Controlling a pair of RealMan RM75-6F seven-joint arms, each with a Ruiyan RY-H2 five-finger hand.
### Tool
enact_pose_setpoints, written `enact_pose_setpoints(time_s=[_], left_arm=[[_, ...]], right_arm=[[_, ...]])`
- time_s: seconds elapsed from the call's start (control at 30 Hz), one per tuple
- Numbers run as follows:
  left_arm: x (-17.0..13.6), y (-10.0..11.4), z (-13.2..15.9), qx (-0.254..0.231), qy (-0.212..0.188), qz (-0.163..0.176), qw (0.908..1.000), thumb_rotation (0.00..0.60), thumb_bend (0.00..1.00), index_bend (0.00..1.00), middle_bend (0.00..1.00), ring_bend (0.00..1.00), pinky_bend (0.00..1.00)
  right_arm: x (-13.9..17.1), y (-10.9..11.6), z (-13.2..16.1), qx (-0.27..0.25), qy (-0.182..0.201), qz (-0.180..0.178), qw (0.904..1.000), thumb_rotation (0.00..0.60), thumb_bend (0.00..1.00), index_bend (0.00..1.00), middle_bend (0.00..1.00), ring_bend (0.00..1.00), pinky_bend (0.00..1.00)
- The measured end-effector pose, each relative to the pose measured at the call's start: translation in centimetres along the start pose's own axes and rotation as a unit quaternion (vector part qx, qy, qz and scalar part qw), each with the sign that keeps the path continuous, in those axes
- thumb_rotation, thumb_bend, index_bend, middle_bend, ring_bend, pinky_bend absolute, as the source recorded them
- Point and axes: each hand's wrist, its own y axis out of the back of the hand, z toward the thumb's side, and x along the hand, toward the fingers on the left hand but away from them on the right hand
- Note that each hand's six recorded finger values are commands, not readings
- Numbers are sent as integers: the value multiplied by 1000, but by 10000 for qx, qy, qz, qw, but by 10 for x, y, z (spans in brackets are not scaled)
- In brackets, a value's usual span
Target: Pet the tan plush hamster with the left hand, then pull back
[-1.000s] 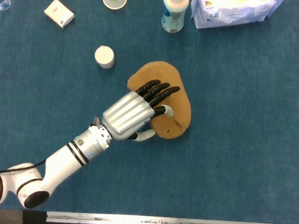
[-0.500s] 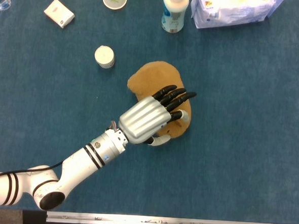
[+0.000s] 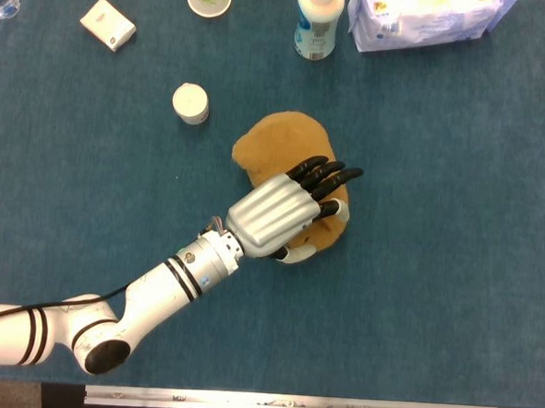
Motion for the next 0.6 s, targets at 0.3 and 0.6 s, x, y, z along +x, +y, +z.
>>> enact_pose_setpoints(time_s=[0.3,0.6], left_arm=[[8,-1,-7,-102,109,26,9999,600,268,390,0,0,73],[10,-2,-5,-246,59,41,9997,600,269,469,56,0,76]], right_arm=[[3,7,-6,-92,-73,-143,9998,600,0,311,230,73,223],[4,7,-8,-106,-80,-144,9998,600,0,311,230,73,223]])
